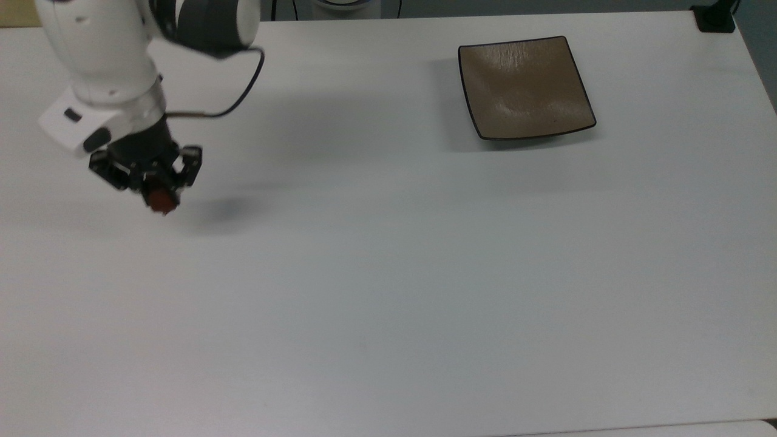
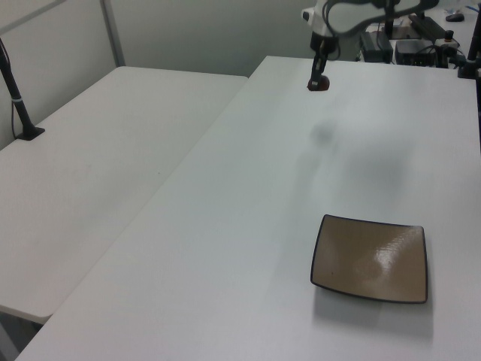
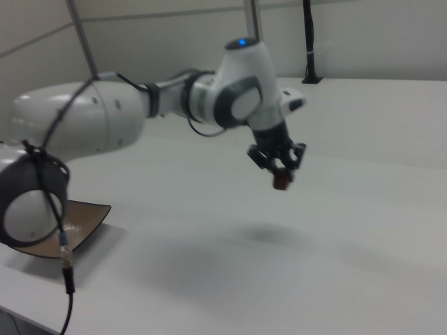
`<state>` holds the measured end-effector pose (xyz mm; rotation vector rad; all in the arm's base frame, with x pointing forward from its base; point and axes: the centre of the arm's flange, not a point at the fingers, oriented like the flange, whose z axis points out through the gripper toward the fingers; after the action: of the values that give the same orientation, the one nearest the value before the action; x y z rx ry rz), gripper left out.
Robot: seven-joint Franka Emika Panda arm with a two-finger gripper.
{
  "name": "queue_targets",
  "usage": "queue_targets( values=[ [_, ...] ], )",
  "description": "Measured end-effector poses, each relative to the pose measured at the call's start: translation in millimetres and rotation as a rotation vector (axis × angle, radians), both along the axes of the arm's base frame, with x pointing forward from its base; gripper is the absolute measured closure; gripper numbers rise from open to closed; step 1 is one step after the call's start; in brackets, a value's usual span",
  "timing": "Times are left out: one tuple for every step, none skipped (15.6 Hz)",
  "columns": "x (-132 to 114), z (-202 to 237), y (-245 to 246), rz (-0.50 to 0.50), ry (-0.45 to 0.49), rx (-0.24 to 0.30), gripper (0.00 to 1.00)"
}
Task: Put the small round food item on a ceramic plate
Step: 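Lift the red item and carry it toward the brown square plate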
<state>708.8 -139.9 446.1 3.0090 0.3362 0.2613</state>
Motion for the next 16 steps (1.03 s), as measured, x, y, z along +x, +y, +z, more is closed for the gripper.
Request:
queue_targets(
  values=[
    [-8,16,12,0.011,0.029,0.008,0.65],
    [-16,31,23,0.021,0.056,0.016,0.65],
    [-25,46,36,0.029,0.079,0.026,0.65],
    [-33,59,50,0.033,0.099,0.038,0.65],
    [-43,70,63,0.036,0.119,0.052,0.65],
    [-53,81,77,0.038,0.139,0.069,0.65],
    [-67,95,96,0.046,0.163,0.095,0.65],
    [-77,105,109,0.050,0.173,0.113,0.65],
    [-86,112,120,0.051,0.177,0.135,0.65],
    [-96,118,134,0.050,0.179,0.154,0.65],
    [-106,123,148,0.047,0.181,0.167,0.65],
    [-116,126,165,0.041,0.185,0.176,0.65],
    [-124,128,181,0.039,0.190,0.179,0.65],
    [-132,128,199,0.035,0.198,0.181,0.65],
    [-139,126,217,0.027,0.208,0.182,0.65],
    [-145,124,236,0.019,0.218,0.182,0.65]
  ],
)
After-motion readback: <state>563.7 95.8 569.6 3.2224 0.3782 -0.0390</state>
